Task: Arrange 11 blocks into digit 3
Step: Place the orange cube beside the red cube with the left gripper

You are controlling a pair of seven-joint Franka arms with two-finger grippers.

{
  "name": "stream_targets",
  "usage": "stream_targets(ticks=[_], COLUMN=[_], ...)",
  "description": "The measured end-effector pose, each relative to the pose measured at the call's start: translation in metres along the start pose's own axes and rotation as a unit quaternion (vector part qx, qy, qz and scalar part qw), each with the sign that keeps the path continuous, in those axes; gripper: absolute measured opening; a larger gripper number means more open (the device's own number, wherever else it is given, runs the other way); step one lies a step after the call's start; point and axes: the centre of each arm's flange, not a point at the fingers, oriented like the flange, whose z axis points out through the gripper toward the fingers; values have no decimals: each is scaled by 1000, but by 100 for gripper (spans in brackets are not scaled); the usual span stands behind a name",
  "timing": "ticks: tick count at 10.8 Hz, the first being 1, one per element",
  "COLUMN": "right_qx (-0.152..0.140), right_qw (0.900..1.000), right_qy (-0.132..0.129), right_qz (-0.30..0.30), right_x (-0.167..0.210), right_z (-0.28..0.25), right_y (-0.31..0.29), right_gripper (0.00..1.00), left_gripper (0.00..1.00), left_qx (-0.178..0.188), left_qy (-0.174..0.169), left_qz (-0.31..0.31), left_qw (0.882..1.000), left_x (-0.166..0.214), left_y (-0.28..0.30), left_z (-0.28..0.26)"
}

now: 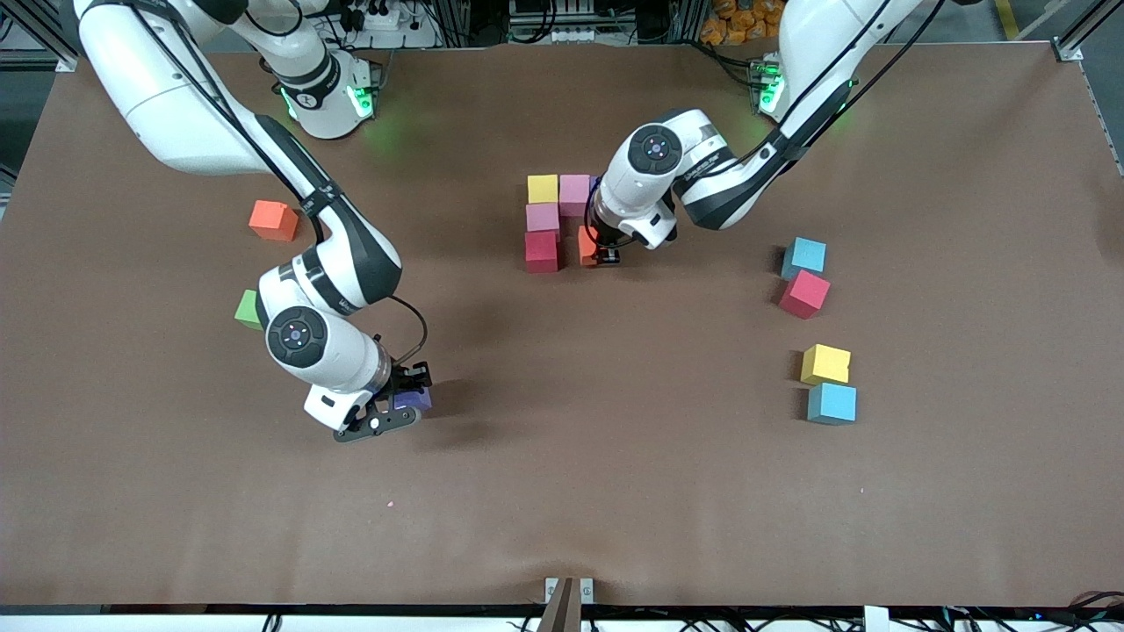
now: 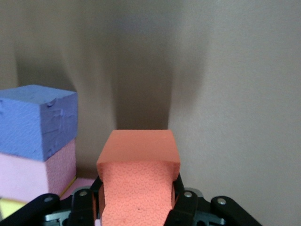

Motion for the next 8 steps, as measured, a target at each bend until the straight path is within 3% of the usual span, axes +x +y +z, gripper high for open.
stream_targets(ticks=[8], right_qx=[9], right_qw=[1000], right_qy=[-7], right_qz=[3], right_x=[-2], right_z=[-5], right_y=[1], right_gripper=[52], left_gripper=[55], left_qx=[-15], left_qy=[-5], left_qz=[15], left_qw=[1000], left_x=[-16], left_y=[11], left_z=[11])
